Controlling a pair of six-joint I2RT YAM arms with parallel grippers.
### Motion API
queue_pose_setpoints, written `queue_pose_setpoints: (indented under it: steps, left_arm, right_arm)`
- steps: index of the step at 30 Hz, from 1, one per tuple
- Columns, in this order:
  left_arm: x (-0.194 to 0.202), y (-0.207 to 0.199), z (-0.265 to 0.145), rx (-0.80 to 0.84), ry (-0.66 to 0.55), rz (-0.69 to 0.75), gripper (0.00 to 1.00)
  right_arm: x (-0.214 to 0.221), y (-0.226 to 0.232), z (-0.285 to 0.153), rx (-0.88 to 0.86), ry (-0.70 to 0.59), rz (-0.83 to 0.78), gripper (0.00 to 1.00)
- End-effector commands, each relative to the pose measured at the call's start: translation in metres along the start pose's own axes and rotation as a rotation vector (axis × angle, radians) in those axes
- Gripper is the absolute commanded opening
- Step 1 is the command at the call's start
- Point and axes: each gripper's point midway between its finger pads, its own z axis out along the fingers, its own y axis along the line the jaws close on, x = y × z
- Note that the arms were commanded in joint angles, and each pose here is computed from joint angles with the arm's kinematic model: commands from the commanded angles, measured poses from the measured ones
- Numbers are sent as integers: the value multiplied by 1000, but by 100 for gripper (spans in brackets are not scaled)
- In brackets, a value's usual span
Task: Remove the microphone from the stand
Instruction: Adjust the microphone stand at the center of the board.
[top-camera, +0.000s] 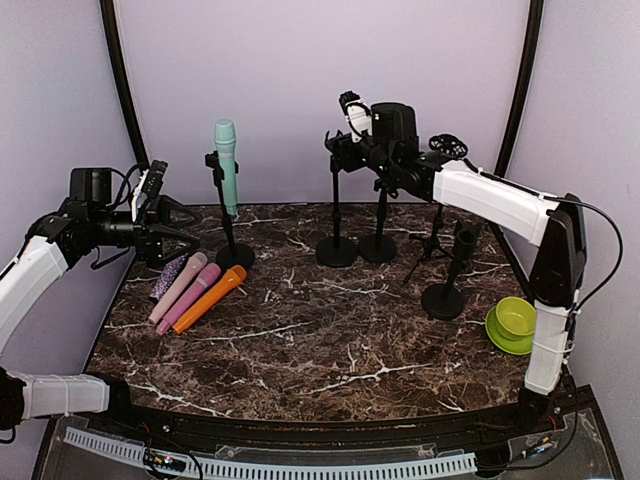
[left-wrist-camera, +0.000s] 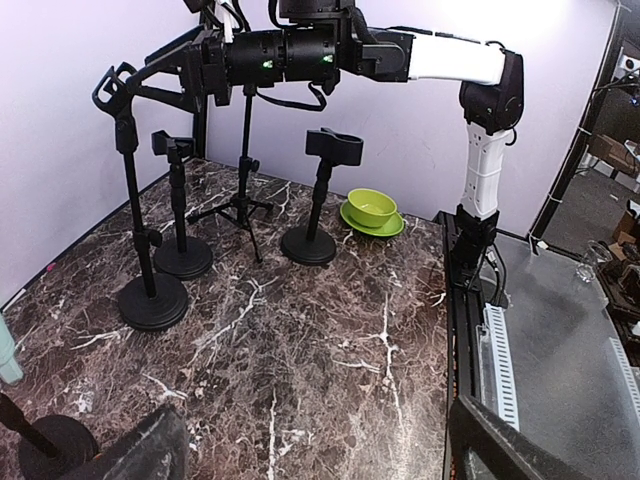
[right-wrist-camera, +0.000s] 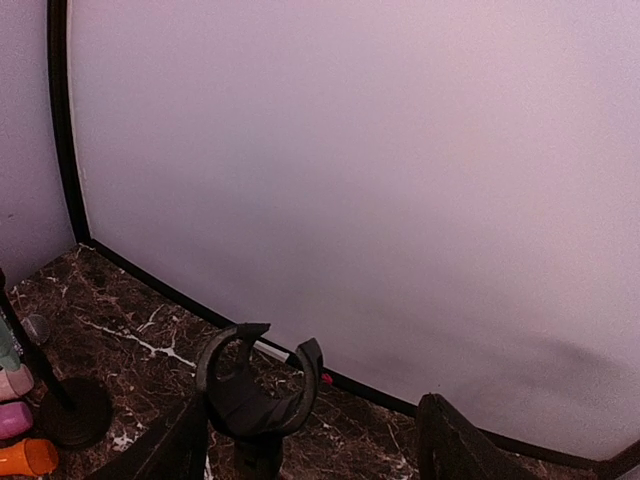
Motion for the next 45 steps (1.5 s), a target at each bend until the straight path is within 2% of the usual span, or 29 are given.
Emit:
queue_pose_setpoints:
  steps: [1, 6, 17, 31, 36, 41, 45]
  left_arm:
    - [-3, -6, -3, 13, -18, 11, 92]
    - [0, -6, -3, 13, -17, 8, 92]
    - [2, -7, -3, 17, -19, 2, 91]
    - [4, -9, -3, 15, -16, 7, 91]
    - [4, -8, -3, 13, -18, 10, 90]
    - [4, -7, -3, 11, -21, 9, 90]
    - [5, -7, -3, 13, -22, 3, 90]
  right_arm:
    - [-51, -7, -24, -39, -134, 67, 73]
    - [-67, -10, -28, -49, -157, 83, 73]
    - [-53, -25, -3, 30, -56, 98, 70]
    - [-7, -25, 21, 80, 95, 58, 68]
    - [-2, -24, 16, 72, 94, 56, 61]
    - [18, -13, 16, 24, 126, 56, 58]
    - [29, -4, 14, -5, 135, 57, 62]
